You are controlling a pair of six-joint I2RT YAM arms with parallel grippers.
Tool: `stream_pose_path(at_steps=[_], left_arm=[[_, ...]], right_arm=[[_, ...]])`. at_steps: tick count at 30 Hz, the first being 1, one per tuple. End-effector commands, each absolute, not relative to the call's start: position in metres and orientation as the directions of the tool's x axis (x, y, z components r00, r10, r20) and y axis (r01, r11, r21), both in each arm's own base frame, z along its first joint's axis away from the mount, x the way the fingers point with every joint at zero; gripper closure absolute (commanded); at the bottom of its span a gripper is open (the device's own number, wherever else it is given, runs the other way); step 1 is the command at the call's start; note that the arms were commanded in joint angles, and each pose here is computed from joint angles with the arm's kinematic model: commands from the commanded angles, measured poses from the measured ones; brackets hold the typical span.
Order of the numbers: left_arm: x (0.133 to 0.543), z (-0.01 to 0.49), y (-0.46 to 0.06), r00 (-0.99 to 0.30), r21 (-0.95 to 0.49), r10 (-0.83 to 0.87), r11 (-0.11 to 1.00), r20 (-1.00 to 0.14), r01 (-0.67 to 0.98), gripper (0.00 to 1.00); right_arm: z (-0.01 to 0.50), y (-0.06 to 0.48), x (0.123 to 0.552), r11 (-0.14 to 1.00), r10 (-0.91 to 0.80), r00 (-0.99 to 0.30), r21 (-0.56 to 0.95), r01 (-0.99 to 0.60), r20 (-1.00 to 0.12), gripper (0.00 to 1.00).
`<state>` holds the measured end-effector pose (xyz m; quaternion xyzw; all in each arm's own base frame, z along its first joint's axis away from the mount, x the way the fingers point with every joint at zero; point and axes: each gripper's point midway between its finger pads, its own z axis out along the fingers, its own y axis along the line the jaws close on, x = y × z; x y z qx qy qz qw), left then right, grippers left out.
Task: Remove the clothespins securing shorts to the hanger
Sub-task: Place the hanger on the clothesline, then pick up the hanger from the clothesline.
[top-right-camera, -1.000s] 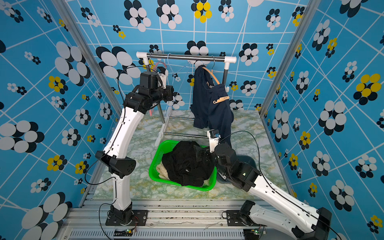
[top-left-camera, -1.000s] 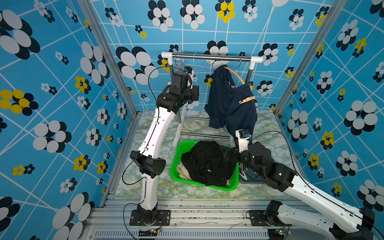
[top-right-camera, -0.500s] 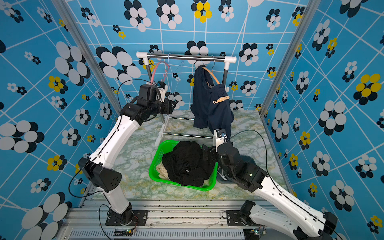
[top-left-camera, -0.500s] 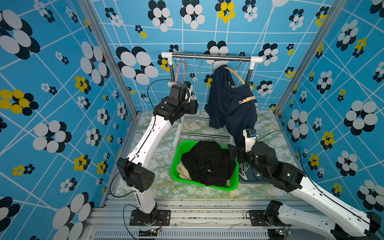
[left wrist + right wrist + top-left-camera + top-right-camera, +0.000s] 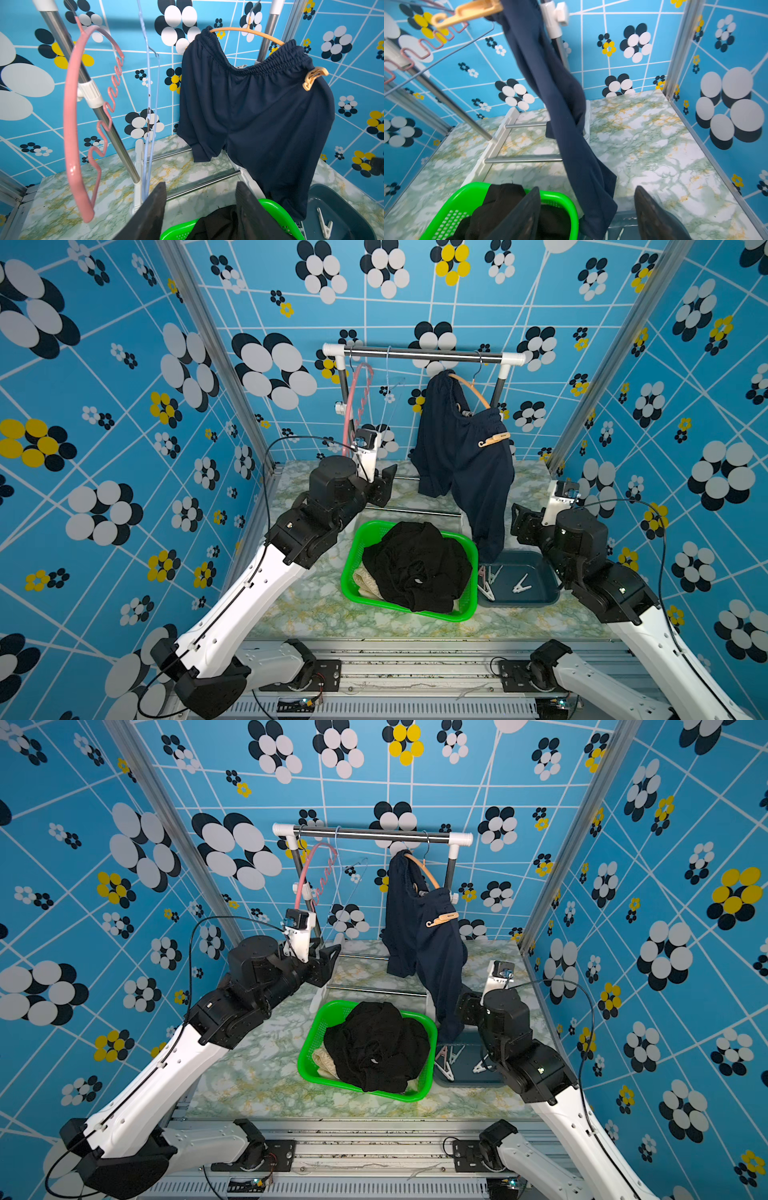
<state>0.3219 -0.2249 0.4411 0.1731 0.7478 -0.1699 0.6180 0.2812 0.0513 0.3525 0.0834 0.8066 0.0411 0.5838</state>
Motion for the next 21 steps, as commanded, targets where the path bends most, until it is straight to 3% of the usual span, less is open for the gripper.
stream_pose_path(at_steps=[1, 10, 21], left_arm=[[0.315, 0.447, -0.238, -0.119, -0.012, 0.056, 0.866, -0.991, 0.501, 0.44], [0.305, 0.448, -0.290, -0.121, -0.064, 0.023, 0.743, -0.992, 0.666, 0.42], [0.308, 0.439, -0.330, -0.159, -0.132, -0.017, 0.655, -0.987, 0.744, 0.40]], right_arm=[[0.358, 0.046, 0.294, 0.970, 0.245, -0.310, 0.230, 0.083, -0.919, 0.27], [0.351, 0.031, 0.362, 0.911, 0.404, -0.306, 0.408, 0.054, -0.862, 0.28], [0.332, 0.092, 0.393, 0.761, 0.522, -0.375, 0.617, -0.200, -0.766, 0.29]])
